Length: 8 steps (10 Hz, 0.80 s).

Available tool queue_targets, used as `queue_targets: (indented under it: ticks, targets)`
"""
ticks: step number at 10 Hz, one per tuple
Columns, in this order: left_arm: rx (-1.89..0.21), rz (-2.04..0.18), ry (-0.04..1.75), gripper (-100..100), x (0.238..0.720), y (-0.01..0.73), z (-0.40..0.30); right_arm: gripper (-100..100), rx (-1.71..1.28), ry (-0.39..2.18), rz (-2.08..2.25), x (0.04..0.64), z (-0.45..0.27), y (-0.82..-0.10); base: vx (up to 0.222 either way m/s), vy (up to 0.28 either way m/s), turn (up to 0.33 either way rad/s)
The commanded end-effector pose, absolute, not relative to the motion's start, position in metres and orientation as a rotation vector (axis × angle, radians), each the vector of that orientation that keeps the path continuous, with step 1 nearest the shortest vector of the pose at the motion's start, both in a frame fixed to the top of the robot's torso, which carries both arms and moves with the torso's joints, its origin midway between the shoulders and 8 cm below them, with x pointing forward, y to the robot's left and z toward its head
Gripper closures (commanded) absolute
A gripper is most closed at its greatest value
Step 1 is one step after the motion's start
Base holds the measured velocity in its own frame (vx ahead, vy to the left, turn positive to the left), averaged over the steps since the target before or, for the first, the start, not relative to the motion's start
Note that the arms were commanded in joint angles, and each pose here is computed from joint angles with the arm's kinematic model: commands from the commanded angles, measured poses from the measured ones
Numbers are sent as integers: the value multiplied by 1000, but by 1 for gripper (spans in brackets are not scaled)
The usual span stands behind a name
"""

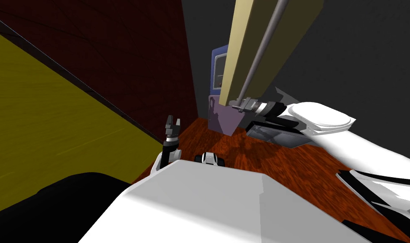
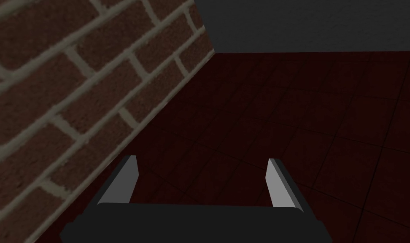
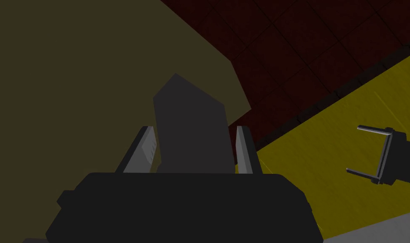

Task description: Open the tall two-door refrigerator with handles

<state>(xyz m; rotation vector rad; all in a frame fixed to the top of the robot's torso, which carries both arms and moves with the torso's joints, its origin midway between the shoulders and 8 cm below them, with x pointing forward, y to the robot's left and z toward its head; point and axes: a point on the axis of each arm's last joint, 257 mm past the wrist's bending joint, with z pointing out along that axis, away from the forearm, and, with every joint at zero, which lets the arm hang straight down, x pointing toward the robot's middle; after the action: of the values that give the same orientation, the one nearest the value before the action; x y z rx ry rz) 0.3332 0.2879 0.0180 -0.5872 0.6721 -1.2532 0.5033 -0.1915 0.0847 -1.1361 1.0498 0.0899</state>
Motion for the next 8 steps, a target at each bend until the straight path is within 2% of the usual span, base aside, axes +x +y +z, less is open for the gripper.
queue_targets:
  ticks: [1,4,5,8]
  targets:
    - [-587,-1253,672,0,333,288,18,100,-1165,1025,130,490,86,-177,-89,-193,5]
    - [-587,-1253,672,0,333,288,18,100,-1211,973,201,467,86,-149,-70,-287,44]
    - [-587,-1253,672,0,333,288,18,-100,-1206,982,192,469,101,-155,-20,-125,-8]
    - [-588,-1254,672,0,333,288,18,-100,-1212,979,197,462,129,-157,26,65,-41]
